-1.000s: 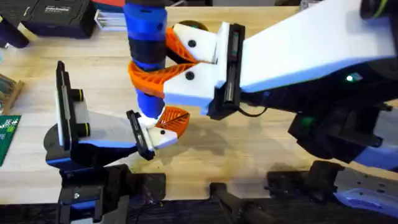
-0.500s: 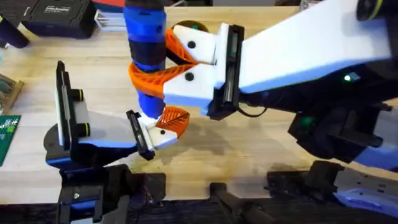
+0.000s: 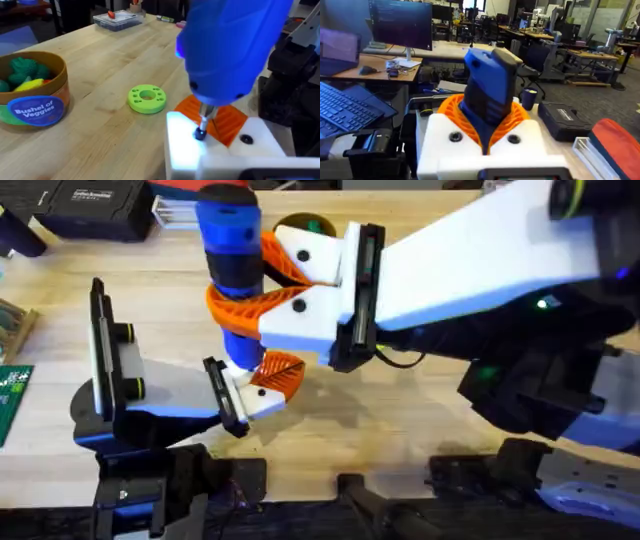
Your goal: Pick up the gripper from the table and insert it into the empty holder that is missing its gripper. Then pick up a screw, insert it into the mounting hole, and use the screwdriver to tighten it. Finally, clean up the table by picking up the vegetable and placing it into the bucket.
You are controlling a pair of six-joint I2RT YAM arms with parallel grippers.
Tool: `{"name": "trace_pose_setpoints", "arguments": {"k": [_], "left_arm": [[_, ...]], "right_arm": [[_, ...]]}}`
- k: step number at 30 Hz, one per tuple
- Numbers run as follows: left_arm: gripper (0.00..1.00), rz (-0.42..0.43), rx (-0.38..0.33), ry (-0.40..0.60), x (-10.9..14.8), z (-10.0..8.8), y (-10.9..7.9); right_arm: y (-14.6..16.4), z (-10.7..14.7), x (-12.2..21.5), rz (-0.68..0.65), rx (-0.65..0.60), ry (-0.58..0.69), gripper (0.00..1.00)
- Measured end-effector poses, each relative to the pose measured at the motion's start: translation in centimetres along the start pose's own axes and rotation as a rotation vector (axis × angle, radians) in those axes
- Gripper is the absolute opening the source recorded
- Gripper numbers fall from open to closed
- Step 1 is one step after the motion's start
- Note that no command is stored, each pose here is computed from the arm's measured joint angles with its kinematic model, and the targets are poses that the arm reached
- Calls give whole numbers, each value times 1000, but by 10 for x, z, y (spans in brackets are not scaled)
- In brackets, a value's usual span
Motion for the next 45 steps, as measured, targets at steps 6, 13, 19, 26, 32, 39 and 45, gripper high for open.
{"name": "trace_pose_setpoints", "arguments": {"k": [6, 13, 19, 26, 32, 39, 45], "left_arm": [[11, 0, 0, 0, 0, 0, 0], [11, 0, 0, 0, 0, 0, 0], [11, 0, 0, 0, 0, 0, 0], [11, 0, 0, 0, 0, 0, 0], [11, 0, 0, 0, 0, 0, 0], [11, 0, 0, 0, 0, 0, 0], [11, 0, 0, 0, 0, 0, 0]], "right_arm": [[0, 2, -1, -1, -3, 6, 31], [-1, 5, -2, 1, -10, 20, 31], [-1, 6, -2, 1, -10, 21, 31], [0, 6, -2, 1, -11, 23, 31], [0, 6, -2, 1, -12, 23, 31], [0, 6, -2, 1, -12, 24, 31], [0, 6, -2, 1, -12, 25, 31]]}}
Point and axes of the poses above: each hand's point on the last joint's axis, 136 mm out from that joint toward the fingers, its own x axis back along the fingers, its own y axis along the line the jaws close on, z = x × y, the point moved 10 cm from there along x, back along the fingers, and after that the axes turned 5 degrees about x, right-handed, at the moved point
